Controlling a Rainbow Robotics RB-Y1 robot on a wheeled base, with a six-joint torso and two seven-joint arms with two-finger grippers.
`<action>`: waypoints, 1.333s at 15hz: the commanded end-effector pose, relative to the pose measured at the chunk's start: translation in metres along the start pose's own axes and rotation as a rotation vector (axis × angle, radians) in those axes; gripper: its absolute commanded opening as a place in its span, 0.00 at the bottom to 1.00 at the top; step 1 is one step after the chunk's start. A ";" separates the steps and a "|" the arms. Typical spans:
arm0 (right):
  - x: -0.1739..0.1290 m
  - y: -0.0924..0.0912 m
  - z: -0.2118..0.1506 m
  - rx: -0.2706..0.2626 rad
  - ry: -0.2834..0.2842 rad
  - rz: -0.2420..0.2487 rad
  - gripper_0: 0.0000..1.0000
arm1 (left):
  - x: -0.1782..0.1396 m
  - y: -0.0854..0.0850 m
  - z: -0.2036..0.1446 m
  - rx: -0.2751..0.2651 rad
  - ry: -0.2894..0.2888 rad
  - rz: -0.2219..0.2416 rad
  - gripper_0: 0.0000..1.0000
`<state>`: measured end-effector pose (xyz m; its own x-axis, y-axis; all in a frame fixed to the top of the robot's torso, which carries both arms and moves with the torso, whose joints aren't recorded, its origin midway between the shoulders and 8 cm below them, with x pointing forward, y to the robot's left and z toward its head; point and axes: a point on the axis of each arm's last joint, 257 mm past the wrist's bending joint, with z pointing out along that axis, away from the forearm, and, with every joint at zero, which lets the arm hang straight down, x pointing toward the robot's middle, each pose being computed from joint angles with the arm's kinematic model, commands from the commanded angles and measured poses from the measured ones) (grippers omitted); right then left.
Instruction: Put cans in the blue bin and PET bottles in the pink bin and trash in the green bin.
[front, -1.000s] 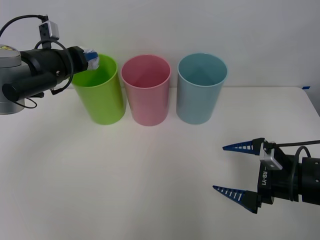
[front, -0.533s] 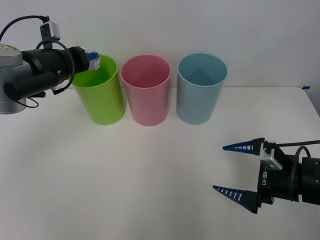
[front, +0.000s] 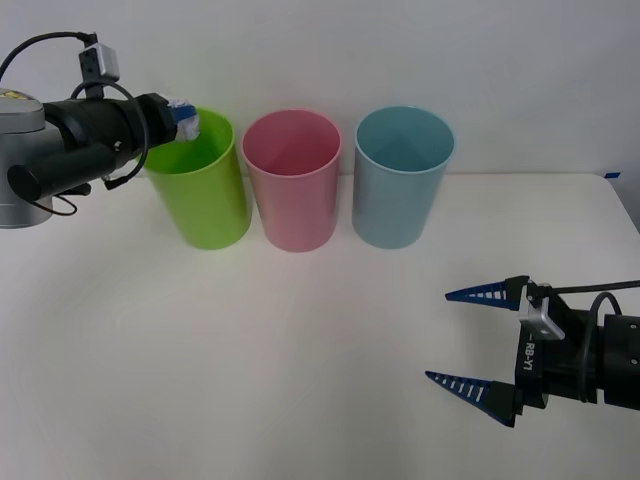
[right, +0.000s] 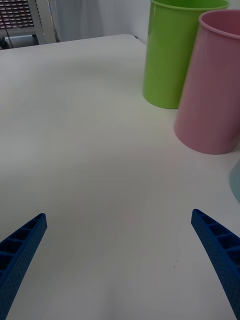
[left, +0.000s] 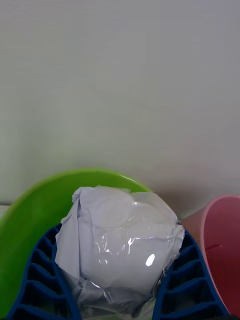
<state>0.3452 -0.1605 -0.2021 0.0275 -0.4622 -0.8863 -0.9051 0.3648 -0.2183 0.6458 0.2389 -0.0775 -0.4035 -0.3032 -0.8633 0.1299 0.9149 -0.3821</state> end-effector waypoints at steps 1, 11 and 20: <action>0.000 0.000 0.000 0.000 0.000 0.000 1.00 | -0.005 0.003 0.000 -0.015 -0.014 0.012 0.60; 0.000 0.000 0.000 0.000 0.000 0.000 1.00 | -0.013 0.002 -0.002 -0.012 -0.026 0.026 1.00; 0.000 0.000 0.000 0.000 0.000 0.000 1.00 | -0.048 -0.026 -0.012 0.090 -0.067 0.103 1.00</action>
<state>0.3452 -0.1605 -0.2021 0.0275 -0.4622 -0.8863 -0.9051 0.3648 -0.2183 0.6510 0.2332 -0.0275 -0.3292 -0.2372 -0.9140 0.2372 0.9161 -0.3232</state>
